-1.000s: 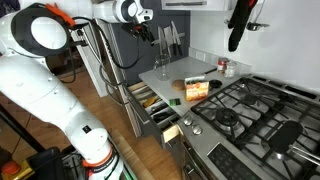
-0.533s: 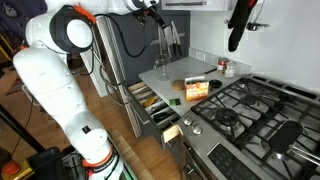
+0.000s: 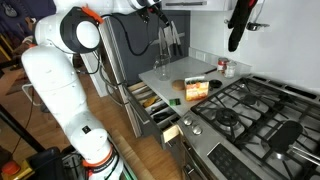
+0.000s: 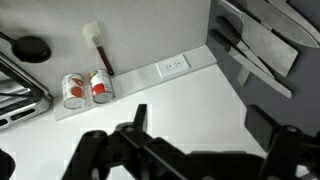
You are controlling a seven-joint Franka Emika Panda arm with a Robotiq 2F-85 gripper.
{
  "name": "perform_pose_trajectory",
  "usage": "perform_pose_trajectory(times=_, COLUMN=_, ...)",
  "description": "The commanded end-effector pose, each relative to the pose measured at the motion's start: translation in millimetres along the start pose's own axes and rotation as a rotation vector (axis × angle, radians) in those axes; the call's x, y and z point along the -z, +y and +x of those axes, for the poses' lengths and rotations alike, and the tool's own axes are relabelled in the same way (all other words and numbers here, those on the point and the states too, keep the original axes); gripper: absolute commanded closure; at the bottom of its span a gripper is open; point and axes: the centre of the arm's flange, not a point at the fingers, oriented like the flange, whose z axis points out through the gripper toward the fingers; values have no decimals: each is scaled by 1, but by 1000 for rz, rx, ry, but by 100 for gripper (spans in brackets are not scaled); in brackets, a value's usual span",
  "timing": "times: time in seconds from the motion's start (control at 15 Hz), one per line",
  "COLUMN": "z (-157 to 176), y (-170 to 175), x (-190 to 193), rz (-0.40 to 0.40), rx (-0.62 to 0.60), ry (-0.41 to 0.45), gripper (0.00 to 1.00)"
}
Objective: Open the right door of the upper cabinet on the left and remove the orange spatula then put it in the glass jug
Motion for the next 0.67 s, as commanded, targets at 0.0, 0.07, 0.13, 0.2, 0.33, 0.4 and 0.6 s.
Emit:
perform_pose_trajectory(times=0.0, z=7, y=4, x=-1, rz=-18, rx=-34, ry=5, gripper=0)
perform_pose_trajectory(times=0.07, z=18, y=13, x=0, rz=-36, rx=-105, ry=-1, gripper=0)
perform_pose_trajectory(times=0.13, z=29, y=23, x=2, rz=-47, rx=-170, ry=11, gripper=0)
perform_pose_trajectory(times=0.2, z=41, y=35, x=8, rz=-17, rx=-228, ry=-11, gripper=0)
perform_pose_trajectory(times=0.33, z=61, y=53, x=17, rz=2, rx=-331, ry=-15, gripper=0)
perform_pose_trajectory(times=0.4, z=69, y=61, x=20, rz=15, rx=-384, ry=-14, gripper=0)
perform_pose_trajectory(times=0.6, z=95, y=77, x=25, rz=37, rx=-542, ry=-9, gripper=0)
